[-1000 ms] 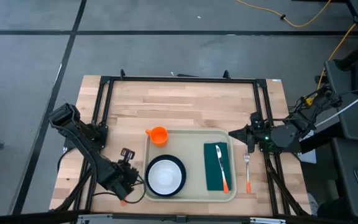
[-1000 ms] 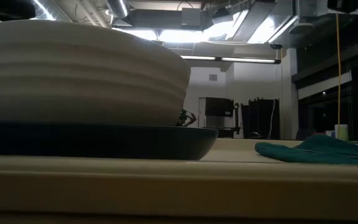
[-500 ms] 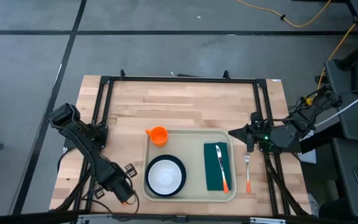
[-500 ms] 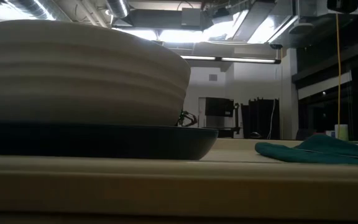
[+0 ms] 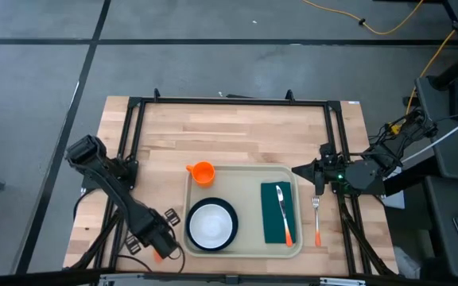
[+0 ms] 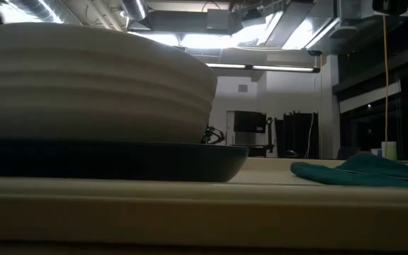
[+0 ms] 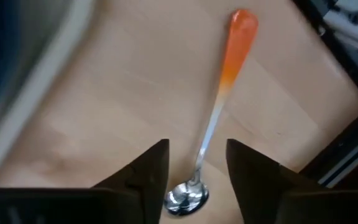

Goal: Set up tray
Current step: Put the orange spoon on the green napkin to the left of the orange knife

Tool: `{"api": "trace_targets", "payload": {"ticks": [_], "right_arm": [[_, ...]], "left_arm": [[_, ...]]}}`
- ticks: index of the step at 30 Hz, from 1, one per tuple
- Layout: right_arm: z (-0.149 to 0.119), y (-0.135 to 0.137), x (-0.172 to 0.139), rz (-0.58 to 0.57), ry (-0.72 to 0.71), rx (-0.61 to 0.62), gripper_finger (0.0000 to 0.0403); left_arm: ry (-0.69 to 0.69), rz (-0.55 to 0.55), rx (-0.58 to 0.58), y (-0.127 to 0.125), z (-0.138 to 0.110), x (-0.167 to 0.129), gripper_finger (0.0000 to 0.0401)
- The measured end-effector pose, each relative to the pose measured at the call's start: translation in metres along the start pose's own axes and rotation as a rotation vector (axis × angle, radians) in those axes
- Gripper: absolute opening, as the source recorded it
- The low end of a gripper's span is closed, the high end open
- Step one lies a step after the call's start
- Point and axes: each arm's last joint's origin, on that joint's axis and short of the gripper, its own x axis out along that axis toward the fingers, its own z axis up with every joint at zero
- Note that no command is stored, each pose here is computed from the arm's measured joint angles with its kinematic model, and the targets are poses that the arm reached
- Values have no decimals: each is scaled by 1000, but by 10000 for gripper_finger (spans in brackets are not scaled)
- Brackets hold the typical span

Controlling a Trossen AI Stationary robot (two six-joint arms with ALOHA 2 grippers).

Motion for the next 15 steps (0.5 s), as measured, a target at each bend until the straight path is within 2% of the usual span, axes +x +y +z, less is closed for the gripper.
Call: {"api": "trace_targets", "payload": {"ticks": [4, 9, 15], "right_arm": [[0, 0, 0, 0, 0, -1, 0], [0, 0, 0, 0, 0, 0, 0], [0, 0, 0, 1, -1, 4, 0]], "left_arm": [[73, -11, 16, -8, 4, 20, 172], [163, -26, 52, -23, -6, 43, 177], [103, -15, 112, -38, -8, 58, 169]]}}
